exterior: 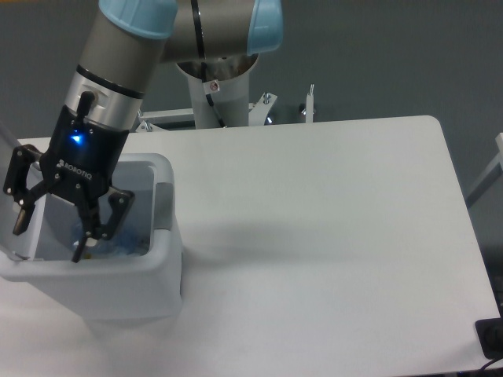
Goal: Place the trash in the trash can
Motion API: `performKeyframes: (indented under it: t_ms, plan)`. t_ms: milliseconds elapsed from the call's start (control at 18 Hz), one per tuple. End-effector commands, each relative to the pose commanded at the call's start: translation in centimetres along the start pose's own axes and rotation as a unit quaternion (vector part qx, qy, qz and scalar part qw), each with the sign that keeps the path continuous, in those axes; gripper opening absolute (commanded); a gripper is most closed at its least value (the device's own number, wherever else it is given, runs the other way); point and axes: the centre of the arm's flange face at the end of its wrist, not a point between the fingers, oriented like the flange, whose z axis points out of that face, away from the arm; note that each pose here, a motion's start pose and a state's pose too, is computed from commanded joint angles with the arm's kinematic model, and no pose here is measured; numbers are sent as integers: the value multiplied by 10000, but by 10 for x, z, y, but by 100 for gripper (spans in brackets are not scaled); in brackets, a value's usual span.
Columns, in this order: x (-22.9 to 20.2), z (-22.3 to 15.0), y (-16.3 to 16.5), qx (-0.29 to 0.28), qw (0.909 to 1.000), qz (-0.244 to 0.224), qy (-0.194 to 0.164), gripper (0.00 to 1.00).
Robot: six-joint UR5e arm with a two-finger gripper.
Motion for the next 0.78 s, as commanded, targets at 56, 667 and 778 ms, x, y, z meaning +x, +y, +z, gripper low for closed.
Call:
performKeyframes:
  t_ms: [56,667,778]
  plan:
    - [-19,-14,-4,95,9998,-76,-155,100]
    - [-249,-96,23,-664,9591,70,-2752,100]
    - [-271,-102,58,-1711,9401,1127,-2724,100]
